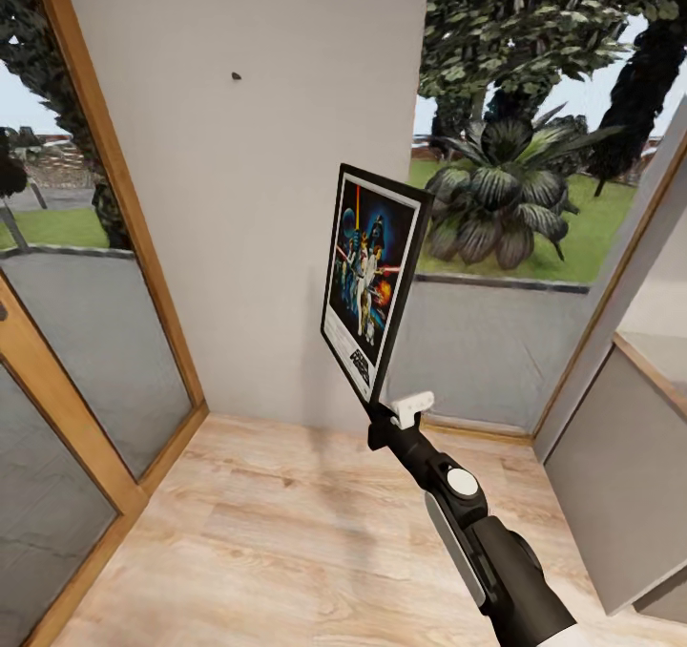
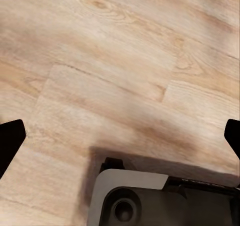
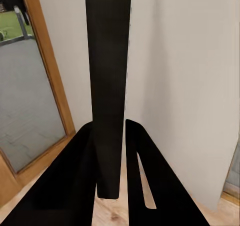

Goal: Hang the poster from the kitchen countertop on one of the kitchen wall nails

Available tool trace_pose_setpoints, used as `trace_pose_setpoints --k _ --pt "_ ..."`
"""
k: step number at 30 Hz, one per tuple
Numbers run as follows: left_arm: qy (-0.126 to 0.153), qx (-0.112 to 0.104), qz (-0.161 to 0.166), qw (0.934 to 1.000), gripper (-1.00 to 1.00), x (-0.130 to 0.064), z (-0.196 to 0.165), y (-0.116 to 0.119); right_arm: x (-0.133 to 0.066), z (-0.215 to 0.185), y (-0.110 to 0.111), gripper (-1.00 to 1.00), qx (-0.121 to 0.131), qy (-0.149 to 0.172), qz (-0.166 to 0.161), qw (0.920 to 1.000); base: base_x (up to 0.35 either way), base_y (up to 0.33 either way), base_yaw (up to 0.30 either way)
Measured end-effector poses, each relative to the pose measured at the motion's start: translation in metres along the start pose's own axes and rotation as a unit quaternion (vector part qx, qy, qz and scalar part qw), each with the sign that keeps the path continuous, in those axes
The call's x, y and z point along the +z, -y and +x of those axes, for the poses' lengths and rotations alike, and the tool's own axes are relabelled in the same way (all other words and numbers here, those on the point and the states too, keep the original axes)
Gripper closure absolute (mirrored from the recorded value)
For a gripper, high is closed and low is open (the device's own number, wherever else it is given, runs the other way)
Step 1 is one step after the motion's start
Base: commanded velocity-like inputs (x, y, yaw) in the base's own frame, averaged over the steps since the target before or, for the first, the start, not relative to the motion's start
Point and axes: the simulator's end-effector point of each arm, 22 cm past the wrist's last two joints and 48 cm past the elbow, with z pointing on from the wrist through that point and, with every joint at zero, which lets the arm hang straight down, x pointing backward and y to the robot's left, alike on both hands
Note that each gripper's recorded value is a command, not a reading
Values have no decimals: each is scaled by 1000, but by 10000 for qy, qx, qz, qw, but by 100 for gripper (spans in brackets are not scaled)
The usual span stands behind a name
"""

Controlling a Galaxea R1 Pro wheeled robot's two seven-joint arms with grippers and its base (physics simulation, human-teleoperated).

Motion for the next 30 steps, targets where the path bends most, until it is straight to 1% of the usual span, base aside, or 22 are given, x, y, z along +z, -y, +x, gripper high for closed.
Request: trace_pose_setpoints --k 13,30 --pt "0 1 -1 10000 -100 0 0 0 0 1 0 100 0 -13 -4 10000 191 265 0" --pt "-1 0 0 10000 -100 0 0 0 0 2 0 100 0 -16 -4 10000 178 299 0"
